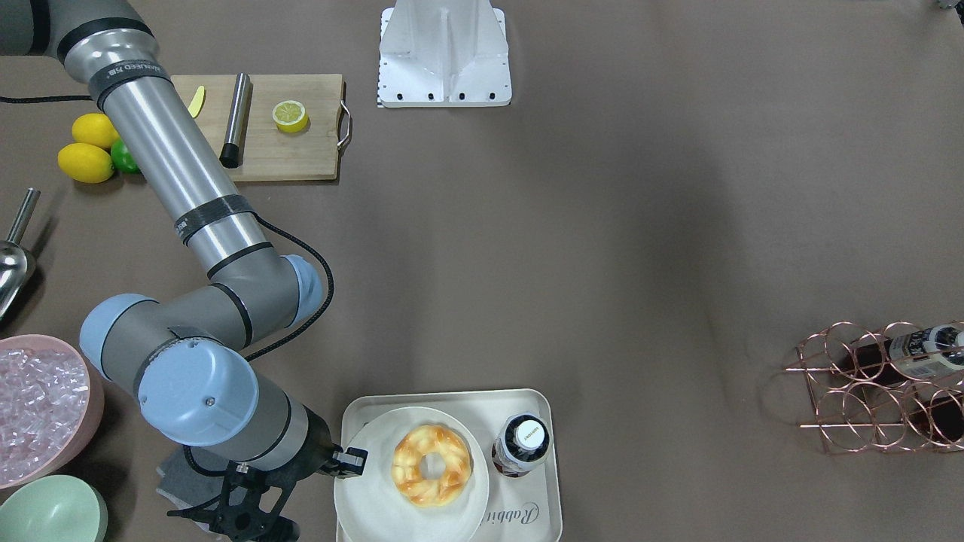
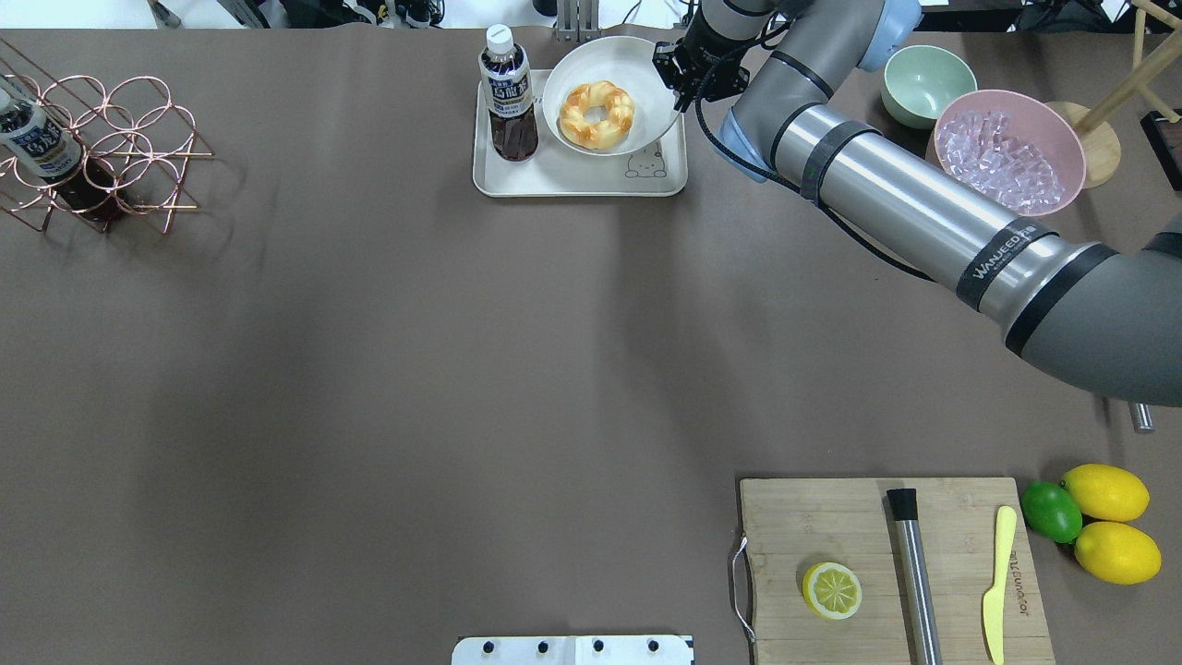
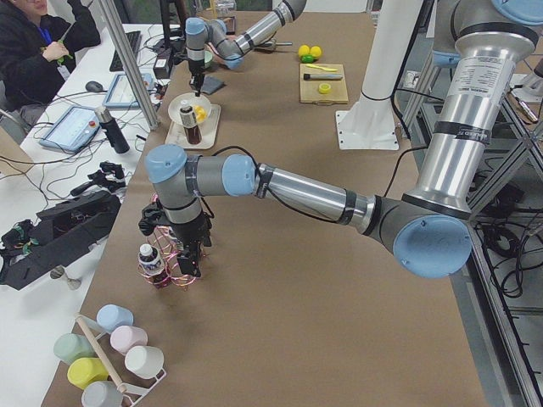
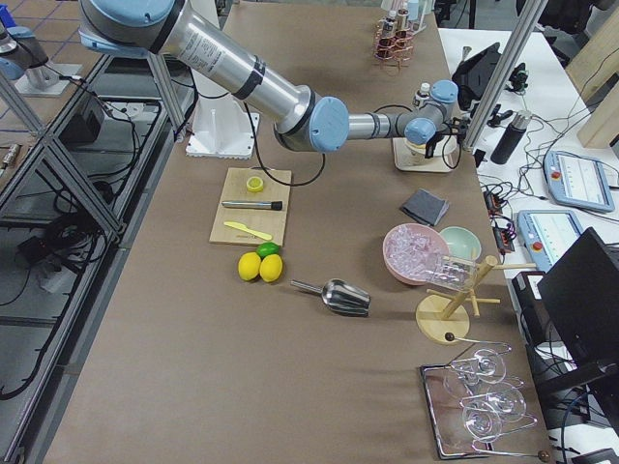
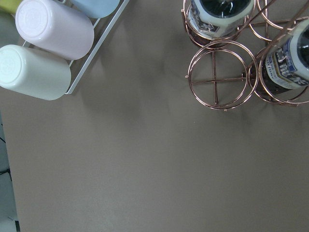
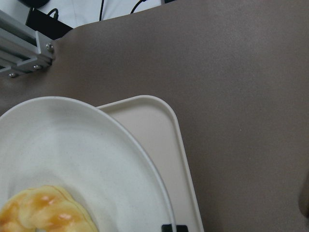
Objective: Place donut on tray
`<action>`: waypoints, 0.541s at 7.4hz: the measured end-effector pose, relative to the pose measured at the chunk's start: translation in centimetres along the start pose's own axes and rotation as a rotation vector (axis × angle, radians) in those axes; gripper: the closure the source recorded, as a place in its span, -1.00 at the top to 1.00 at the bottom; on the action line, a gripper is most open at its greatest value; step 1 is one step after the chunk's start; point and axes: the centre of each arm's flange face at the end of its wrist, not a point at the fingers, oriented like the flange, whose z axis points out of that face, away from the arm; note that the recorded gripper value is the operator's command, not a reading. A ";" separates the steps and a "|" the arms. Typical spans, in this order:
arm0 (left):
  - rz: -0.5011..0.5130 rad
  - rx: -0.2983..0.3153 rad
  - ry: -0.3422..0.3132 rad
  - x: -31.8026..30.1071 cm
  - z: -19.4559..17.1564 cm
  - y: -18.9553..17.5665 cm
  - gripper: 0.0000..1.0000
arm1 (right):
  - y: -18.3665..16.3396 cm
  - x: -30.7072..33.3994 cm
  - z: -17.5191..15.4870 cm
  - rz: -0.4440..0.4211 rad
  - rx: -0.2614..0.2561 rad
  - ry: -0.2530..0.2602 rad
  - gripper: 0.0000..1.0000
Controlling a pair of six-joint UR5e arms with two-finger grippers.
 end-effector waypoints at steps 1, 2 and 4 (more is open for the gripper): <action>0.000 0.000 0.000 0.0 -0.1 0.0 0.96 | 0.1 -0.1 0.0 0.001 0.000 -0.001 0.86; 0.000 0.000 0.000 0.1 -0.1 -0.1 0.96 | 0.1 -0.1 0.0 0.001 0.000 -0.002 0.96; 0.003 0.003 -0.004 0.1 -0.3 -0.2 0.96 | 0.3 -0.2 0.2 -0.001 0.000 0.000 0.96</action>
